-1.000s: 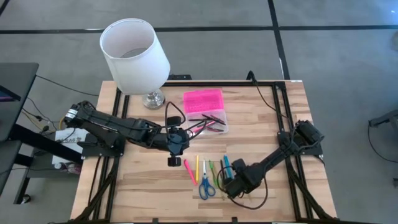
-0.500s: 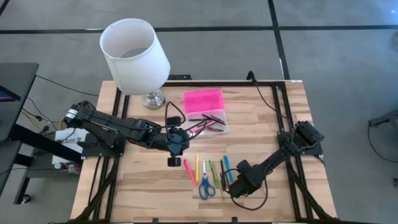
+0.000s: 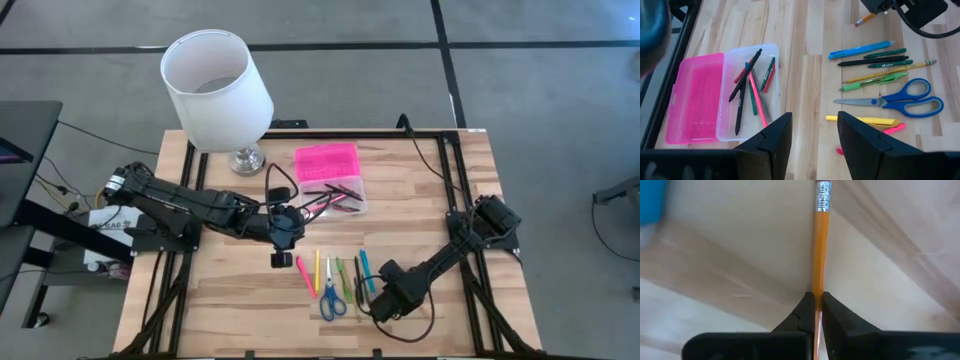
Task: Pick & place school supplies into a supply box
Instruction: Put the orange pencil into the pink supply box
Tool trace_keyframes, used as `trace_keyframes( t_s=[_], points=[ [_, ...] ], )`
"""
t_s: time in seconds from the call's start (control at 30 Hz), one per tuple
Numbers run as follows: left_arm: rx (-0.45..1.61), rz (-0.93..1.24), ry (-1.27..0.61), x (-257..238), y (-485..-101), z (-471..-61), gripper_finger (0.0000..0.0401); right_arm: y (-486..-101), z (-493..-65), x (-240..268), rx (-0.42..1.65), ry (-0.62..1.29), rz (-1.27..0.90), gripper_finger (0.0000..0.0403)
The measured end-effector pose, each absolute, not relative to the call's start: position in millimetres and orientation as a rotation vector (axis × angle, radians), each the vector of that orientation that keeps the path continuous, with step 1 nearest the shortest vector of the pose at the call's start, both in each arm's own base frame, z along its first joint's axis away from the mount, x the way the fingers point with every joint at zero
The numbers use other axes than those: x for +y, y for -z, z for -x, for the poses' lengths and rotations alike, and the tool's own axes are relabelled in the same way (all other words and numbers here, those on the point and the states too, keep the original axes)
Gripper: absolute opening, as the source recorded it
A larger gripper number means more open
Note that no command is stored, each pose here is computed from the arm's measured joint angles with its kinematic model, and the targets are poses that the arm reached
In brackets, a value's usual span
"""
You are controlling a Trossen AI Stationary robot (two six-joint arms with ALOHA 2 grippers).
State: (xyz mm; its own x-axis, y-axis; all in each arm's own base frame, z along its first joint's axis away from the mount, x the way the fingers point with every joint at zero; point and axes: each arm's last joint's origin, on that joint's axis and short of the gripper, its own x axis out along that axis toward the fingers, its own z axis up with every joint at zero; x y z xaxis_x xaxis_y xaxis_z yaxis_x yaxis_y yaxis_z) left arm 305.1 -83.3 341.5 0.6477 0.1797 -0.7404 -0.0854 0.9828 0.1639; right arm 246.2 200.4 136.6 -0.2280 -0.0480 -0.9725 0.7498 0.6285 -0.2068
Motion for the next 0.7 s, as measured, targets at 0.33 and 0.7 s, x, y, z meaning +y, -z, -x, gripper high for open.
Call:
trace_keyframes(
  t_s=[0.33, 0.7],
  points=[
    [0.834, -0.113, -0.153, -83.6, -342.6, -306.5, 0.0153, -136.2, -235.2, 215.4, 1.591, 0.8, -0.542, 0.0003],
    [0.823, -0.089, -0.161, -84.6, -343.2, -306.9, 0.0153, -136.6, -226.1, 224.1, 1.544, 0.793, -0.49, 0.0003]
  ],
)
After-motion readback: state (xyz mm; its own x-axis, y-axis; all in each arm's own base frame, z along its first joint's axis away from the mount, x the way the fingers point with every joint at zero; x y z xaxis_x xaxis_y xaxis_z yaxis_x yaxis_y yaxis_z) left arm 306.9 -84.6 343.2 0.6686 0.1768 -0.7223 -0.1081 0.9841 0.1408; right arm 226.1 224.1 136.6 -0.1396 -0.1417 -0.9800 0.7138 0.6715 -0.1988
